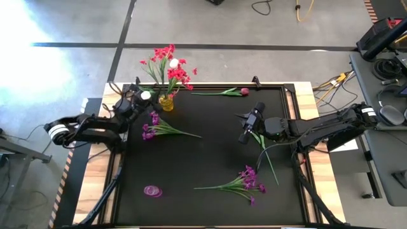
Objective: Sort flowers into vase by color
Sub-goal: Put the white tulip into the yellow vase
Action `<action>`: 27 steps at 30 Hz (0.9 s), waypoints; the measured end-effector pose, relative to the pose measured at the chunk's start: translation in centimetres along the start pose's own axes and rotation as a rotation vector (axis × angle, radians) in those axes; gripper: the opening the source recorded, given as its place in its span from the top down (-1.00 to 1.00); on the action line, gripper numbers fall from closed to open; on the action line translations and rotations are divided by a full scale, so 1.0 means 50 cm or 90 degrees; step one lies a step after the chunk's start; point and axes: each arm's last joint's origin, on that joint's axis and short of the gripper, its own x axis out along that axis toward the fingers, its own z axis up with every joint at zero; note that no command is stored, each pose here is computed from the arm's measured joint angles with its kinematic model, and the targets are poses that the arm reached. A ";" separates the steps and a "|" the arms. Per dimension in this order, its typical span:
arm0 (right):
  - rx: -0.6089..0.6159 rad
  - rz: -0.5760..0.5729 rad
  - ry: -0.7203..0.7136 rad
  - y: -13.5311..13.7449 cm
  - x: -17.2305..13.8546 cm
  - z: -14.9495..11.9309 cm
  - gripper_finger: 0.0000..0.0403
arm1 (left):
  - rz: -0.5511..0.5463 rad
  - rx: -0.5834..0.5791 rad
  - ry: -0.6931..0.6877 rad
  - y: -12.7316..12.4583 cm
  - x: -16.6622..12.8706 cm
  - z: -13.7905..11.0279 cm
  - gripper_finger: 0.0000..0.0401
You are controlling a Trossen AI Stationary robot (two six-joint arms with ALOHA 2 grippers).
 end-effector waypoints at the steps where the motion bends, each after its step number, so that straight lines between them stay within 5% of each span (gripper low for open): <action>1: 0.000 0.000 0.000 0.000 0.000 0.000 0.95 | -0.003 0.001 0.011 0.000 0.006 0.003 0.40; 17: -0.002 0.000 0.000 0.000 0.000 0.000 0.95 | -0.028 0.001 0.146 0.020 0.062 0.119 0.68; 27: -0.003 0.001 0.001 0.000 0.000 0.000 0.95 | -0.038 0.020 0.194 0.028 0.063 0.152 0.32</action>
